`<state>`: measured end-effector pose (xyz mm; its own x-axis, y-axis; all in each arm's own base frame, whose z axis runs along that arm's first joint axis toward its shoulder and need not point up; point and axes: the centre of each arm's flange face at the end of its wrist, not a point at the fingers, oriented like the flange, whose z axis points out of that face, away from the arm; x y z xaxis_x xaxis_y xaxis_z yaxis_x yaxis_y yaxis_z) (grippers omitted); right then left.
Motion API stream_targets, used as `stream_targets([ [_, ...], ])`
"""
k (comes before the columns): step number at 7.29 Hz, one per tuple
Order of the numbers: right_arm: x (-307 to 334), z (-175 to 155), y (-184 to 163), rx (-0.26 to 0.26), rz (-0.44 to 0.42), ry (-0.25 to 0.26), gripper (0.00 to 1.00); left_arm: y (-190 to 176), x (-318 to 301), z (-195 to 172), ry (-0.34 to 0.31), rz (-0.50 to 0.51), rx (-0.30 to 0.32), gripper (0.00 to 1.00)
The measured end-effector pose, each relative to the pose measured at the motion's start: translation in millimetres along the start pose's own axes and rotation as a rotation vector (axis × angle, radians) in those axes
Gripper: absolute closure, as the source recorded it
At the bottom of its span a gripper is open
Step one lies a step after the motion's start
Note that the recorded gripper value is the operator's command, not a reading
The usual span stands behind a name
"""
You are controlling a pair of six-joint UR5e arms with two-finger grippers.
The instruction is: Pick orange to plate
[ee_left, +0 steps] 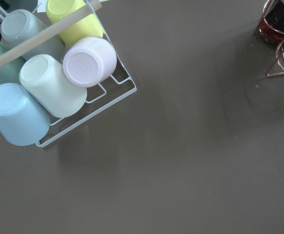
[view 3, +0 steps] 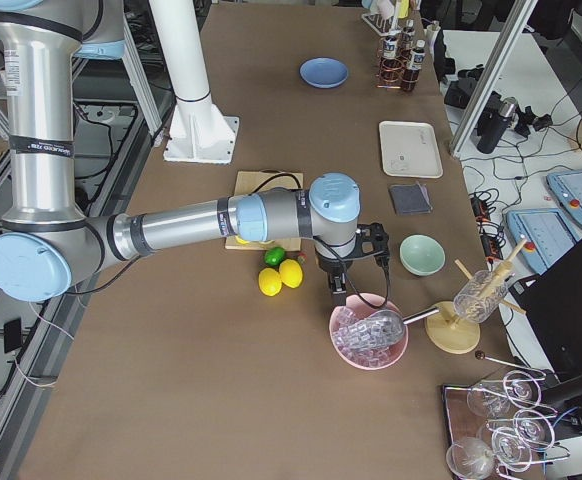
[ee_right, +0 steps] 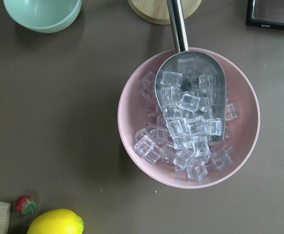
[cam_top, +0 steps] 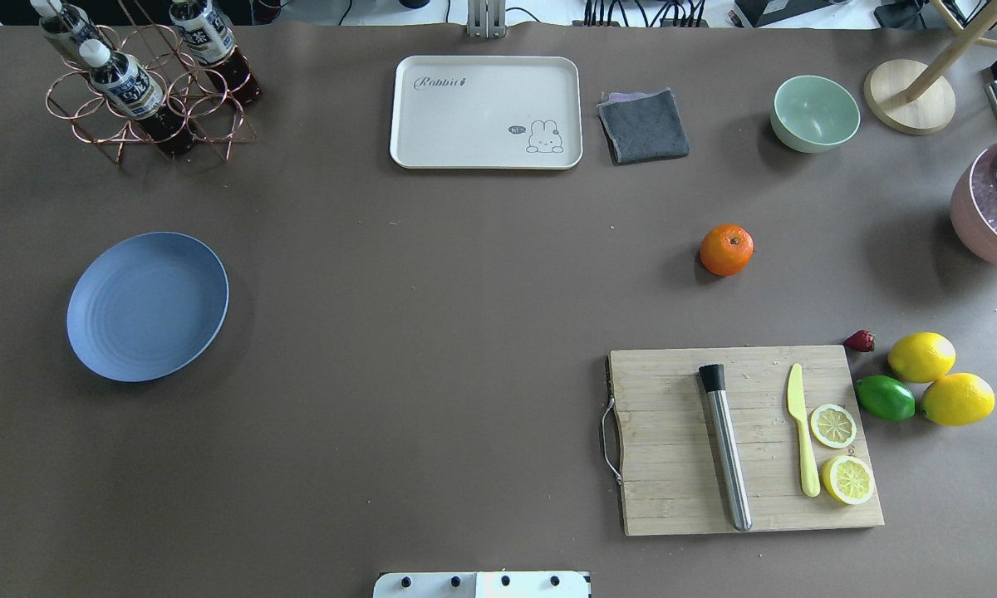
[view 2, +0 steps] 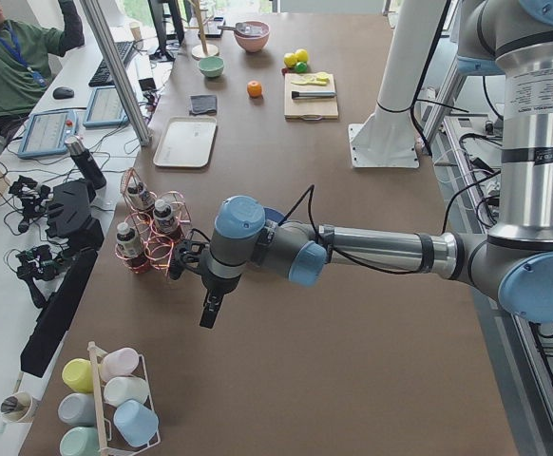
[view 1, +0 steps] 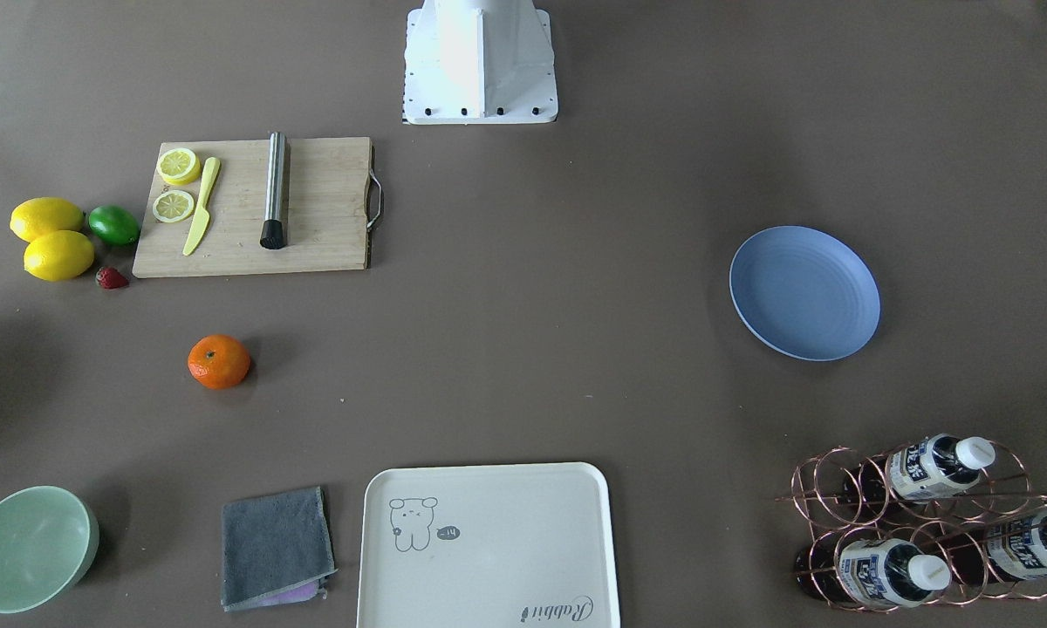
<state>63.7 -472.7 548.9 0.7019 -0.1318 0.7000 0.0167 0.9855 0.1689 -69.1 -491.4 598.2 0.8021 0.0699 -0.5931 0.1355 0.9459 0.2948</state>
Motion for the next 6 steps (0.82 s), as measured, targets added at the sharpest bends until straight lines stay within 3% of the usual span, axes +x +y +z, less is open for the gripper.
stream_targets([
  [6,-4.7,-4.4,-7.0,0.011,-0.014,-0.003,0.00,0.8,-0.4,1.0,0.007,-0.002,-0.003,0.02],
])
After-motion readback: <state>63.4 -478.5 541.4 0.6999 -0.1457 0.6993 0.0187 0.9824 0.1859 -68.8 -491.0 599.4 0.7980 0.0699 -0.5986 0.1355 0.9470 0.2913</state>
